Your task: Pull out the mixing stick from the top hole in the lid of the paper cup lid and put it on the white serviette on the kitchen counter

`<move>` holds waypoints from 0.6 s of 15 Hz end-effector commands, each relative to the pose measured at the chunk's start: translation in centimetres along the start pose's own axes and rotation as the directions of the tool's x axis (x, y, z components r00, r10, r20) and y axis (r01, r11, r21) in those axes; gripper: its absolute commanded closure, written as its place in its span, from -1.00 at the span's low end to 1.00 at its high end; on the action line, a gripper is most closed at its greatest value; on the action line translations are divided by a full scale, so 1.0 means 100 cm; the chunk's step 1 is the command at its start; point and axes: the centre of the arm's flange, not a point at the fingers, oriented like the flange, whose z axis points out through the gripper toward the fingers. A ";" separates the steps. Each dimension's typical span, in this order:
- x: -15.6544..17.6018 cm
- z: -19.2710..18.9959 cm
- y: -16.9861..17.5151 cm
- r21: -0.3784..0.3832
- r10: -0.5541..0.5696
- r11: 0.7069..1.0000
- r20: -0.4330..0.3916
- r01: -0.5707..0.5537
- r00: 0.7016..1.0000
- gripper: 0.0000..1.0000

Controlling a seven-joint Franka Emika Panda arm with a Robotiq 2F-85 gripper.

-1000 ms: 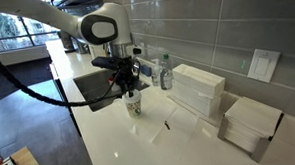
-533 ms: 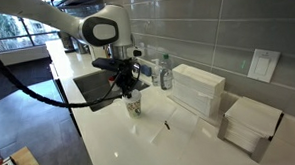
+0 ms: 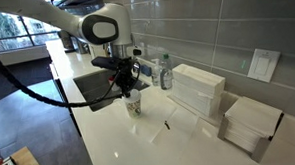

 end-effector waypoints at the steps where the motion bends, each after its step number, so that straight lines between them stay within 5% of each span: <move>1: -0.004 -0.008 0.004 0.016 -0.002 1.000 0.015 0.002 1.000 0.52; 9: -0.003 -0.005 0.002 0.013 -0.008 1.000 0.025 0.008 1.000 0.72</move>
